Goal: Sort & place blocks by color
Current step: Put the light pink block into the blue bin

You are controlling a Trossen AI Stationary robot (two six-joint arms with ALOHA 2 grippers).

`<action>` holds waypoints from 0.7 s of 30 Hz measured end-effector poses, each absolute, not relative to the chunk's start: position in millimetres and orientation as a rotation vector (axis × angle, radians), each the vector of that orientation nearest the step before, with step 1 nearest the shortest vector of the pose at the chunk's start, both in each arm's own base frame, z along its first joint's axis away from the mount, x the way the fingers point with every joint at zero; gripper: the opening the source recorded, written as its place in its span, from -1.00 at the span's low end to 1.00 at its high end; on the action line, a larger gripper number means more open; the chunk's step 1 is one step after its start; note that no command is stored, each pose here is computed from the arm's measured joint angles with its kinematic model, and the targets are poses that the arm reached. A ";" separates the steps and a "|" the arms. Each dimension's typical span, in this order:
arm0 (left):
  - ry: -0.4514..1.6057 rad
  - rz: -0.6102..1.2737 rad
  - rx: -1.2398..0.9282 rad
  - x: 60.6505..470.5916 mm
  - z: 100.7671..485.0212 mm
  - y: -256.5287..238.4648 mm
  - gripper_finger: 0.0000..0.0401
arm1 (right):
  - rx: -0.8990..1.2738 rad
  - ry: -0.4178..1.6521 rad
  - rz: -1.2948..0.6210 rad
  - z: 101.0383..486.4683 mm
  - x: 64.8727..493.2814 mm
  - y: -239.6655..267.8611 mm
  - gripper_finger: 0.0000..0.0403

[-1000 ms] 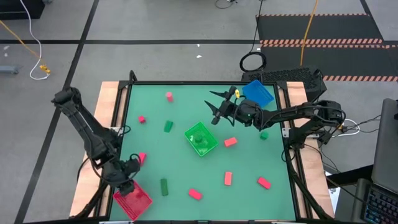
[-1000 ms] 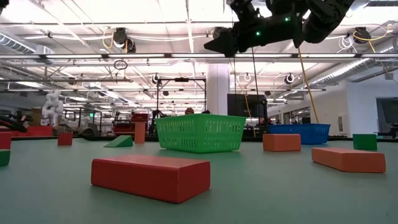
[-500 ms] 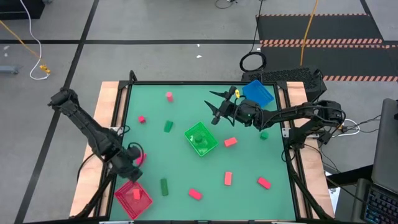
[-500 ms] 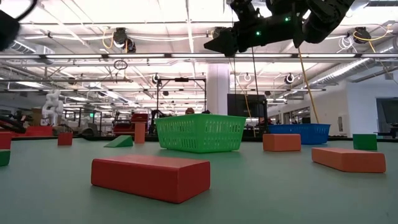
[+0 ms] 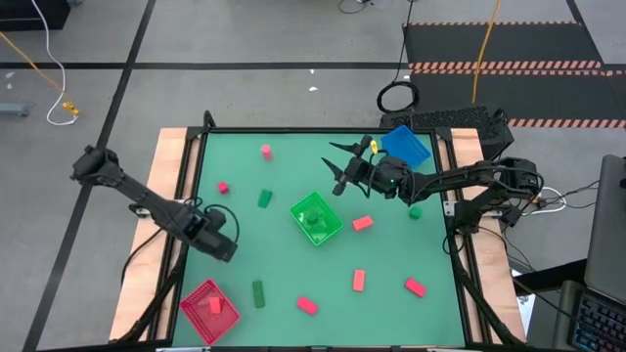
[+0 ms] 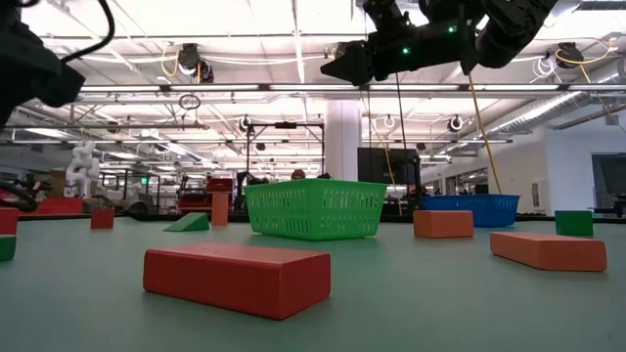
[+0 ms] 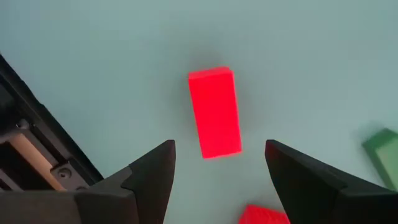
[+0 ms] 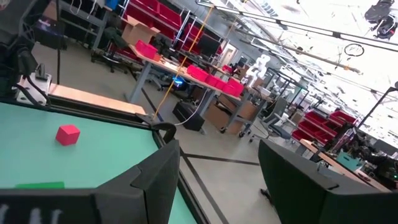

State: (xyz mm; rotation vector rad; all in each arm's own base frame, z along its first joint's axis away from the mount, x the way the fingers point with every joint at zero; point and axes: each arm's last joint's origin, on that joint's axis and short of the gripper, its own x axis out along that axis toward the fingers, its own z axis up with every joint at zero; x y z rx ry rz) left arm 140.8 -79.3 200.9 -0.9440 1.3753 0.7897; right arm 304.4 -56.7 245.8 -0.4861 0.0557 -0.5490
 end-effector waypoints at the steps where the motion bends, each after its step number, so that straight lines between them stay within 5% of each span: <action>1: 1.383 0.800 -0.933 142.9 198.8 -78.7 0.24 | -0.486 0.056 -0.549 245.8 304.4 -56.7 0.07; 15: 1.520 0.794 -0.887 156.0 155.0 -72.1 0.22 | -0.479 0.054 -0.549 245.8 304.4 -56.7 0.07; 21: 1.542 0.781 -0.861 158.6 148.8 -68.0 -0.18 | -0.479 0.053 -0.549 245.9 304.4 -56.7 0.07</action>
